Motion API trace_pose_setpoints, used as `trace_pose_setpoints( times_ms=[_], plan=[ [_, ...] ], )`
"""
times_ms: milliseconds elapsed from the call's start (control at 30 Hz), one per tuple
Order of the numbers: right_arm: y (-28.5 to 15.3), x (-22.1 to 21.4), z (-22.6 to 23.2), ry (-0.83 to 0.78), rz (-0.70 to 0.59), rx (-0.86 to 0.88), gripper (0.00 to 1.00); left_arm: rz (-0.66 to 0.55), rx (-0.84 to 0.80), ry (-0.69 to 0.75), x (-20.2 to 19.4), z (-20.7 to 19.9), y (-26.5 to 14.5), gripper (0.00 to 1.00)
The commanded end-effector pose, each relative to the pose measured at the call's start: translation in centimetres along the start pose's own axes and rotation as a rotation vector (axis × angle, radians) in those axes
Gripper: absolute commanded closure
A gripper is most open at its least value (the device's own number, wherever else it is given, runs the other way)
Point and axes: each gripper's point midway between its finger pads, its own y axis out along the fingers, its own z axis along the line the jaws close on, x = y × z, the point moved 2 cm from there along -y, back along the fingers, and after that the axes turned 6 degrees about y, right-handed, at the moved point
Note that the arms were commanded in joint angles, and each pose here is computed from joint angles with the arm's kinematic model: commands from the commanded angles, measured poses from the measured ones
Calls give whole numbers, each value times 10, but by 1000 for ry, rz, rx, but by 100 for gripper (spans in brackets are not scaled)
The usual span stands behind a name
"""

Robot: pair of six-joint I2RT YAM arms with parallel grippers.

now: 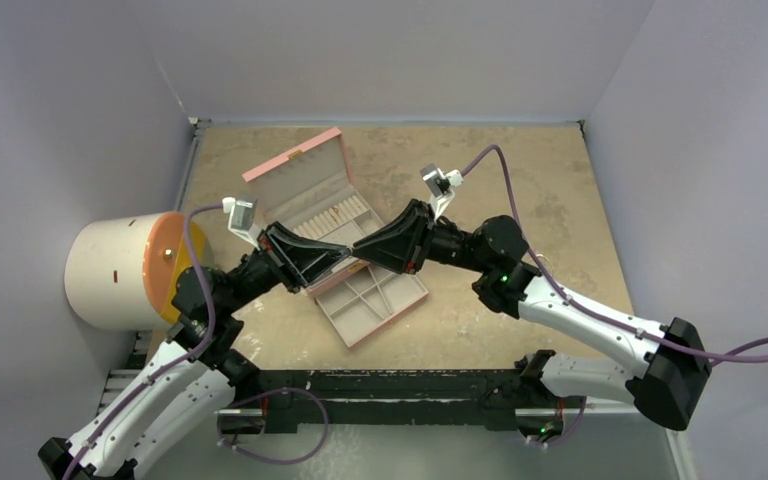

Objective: Organize the mixed jewelry

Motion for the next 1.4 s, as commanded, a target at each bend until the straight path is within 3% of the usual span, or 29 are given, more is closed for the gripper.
trace_pose_setpoints(
  times_ms=[0,100,367,500,600,833,967,1367],
  plan=[
    [4,22,27,-55,-52,80,83,-19,-27,32,6,-7,0,100],
    [3,22,27,-59,-50,78,99,-19,-24,31,6,-6,0,100],
    [1,23,25,-82,-60,56,100,-5,64,21,3,9,1,100],
    [-2,29,17,-123,-82,-19,100,-11,244,63,10,32,-5,76],
    [-5,39,3,-173,-112,-139,100,-33,362,96,15,45,-15,65],
    [-7,61,-41,-285,-111,-445,100,-53,680,165,21,84,-51,54],
    [0,60,-73,-330,-20,-580,100,-45,858,196,25,102,-75,52],
    [35,51,-177,-462,202,-850,100,-51,1112,351,52,106,-119,46]
  ],
)
